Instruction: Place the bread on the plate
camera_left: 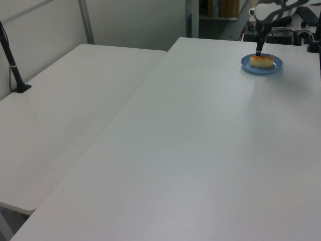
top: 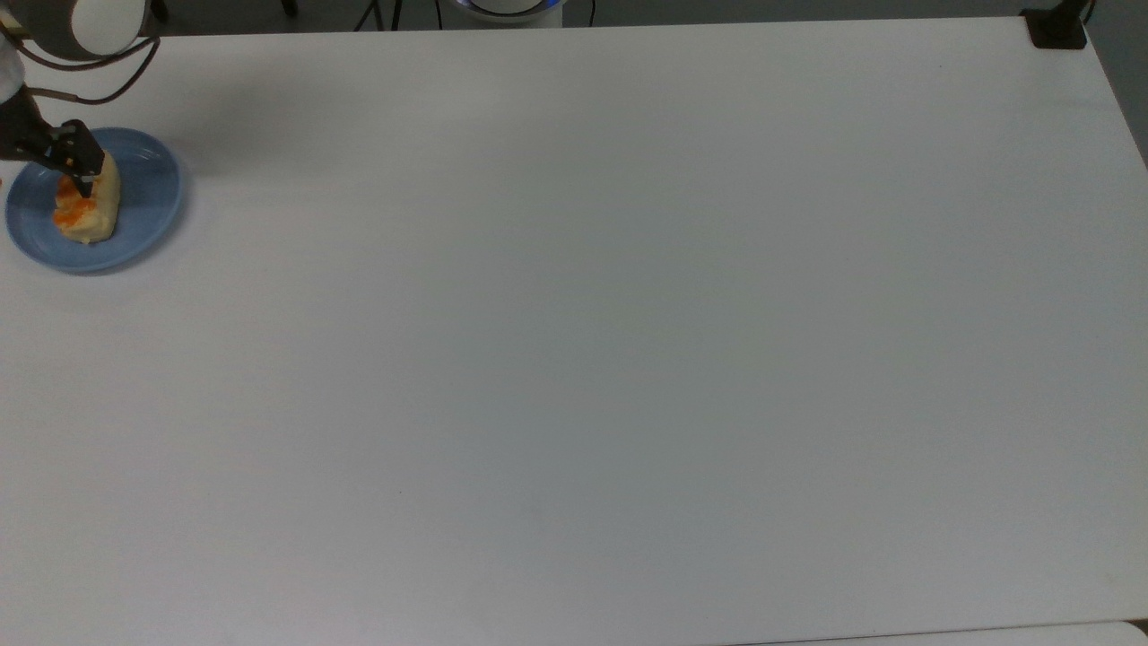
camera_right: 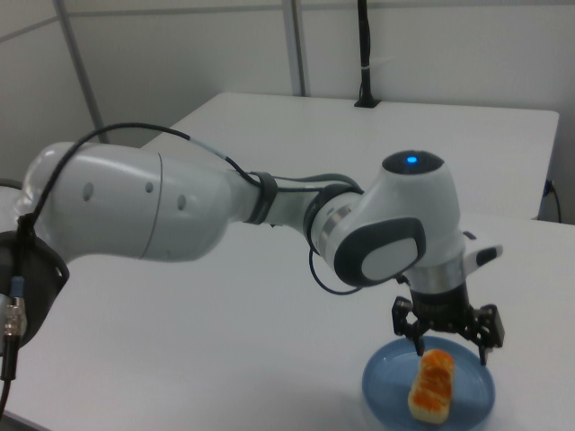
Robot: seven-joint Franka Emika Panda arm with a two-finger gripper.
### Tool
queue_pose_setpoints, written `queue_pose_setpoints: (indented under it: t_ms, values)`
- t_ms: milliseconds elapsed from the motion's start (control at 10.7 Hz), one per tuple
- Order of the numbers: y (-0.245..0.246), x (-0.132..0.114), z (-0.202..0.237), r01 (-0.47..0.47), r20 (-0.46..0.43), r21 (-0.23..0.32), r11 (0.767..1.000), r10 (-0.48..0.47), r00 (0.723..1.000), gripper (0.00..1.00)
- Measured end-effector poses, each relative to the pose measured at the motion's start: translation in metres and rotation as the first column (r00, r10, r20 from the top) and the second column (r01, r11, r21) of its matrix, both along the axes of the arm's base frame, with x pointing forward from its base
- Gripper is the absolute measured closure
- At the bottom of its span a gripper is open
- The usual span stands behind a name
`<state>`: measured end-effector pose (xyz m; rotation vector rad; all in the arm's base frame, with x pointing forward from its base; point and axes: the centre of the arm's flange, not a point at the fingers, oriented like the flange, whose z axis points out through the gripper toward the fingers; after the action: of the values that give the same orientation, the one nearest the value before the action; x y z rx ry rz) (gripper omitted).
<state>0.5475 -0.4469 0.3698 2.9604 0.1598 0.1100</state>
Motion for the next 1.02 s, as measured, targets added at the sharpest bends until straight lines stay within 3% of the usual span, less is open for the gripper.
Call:
queue_pose_setpoints:
  t_ms: [279,373,652,838,1024]
  values:
    - [0.012,-0.003,0.046,0.115,0.032,0.021,0.993,-0.116,0.993,0.00]
    - [0.024,-0.004,0.069,0.175,0.039,0.057,0.983,-0.178,0.983,0.00]
    - [0.087,-0.013,0.163,0.324,0.062,0.211,0.922,-0.343,0.937,0.00]
    - [0.126,-0.024,0.215,0.413,0.060,0.261,0.872,-0.442,0.895,0.00]
    - [0.186,-0.015,0.238,0.453,0.021,0.287,0.844,-0.478,0.878,0.00]
